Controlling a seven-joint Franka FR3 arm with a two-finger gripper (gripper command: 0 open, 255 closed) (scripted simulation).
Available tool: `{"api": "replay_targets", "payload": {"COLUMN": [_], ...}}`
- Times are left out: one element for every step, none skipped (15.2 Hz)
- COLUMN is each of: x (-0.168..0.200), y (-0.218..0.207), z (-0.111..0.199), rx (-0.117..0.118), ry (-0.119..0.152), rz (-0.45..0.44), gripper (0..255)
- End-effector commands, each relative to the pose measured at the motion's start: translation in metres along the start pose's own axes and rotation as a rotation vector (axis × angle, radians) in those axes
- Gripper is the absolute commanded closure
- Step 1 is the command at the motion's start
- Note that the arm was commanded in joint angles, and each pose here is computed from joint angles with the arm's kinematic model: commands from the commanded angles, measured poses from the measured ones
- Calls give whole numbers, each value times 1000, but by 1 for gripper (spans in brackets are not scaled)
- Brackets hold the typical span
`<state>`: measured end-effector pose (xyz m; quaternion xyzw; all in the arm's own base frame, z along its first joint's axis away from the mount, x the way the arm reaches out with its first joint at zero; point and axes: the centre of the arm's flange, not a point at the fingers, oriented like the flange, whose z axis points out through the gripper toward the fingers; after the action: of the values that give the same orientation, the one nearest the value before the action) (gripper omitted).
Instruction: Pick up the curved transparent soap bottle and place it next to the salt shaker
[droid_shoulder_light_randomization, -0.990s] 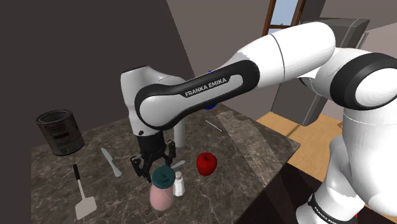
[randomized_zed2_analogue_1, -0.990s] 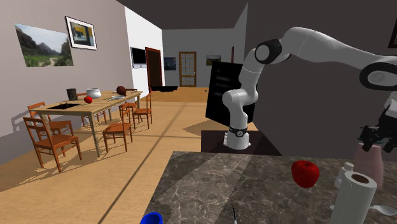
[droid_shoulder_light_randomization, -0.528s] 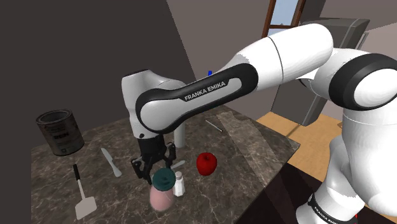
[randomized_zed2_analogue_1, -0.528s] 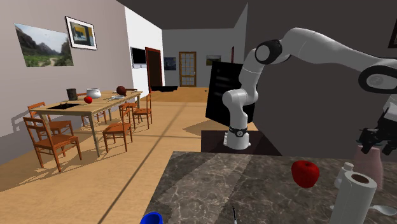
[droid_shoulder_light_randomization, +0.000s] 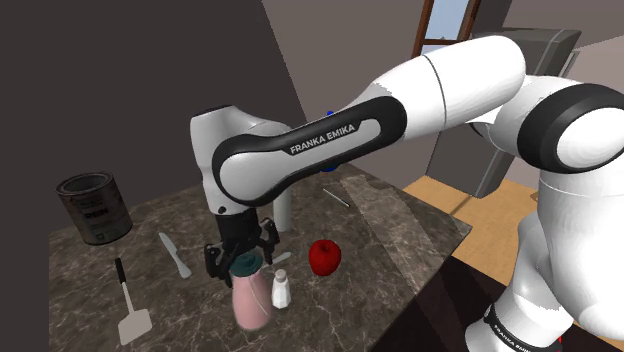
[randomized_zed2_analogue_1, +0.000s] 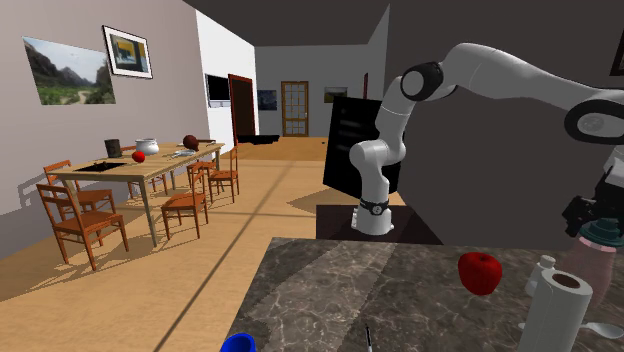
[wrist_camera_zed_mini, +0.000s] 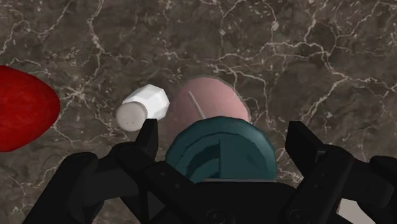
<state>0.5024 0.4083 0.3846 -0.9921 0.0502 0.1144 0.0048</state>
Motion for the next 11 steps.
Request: {"api": "replay_targets", "payload": {"x": [0,0,0,0,0,0,0,0,0,0,0], "y": [0,0,0,0,0,0,0,0,0,0,0], "z": [-20,-33,-43,-43,-43,-43,-43,-43,-43,-43,-43], "rx": [-1,-1,-1,-1,-1,-1,-1,-1,-1,-1,-1], "ry": [-1,-1,-1,-1,-1,-1,-1,-1,-1,-1,-1], "rz": [0,0,0,0,0,0,0,0,0,0,0], "gripper": [0,0,0,0,0,0,0,0,0,0,0]}}
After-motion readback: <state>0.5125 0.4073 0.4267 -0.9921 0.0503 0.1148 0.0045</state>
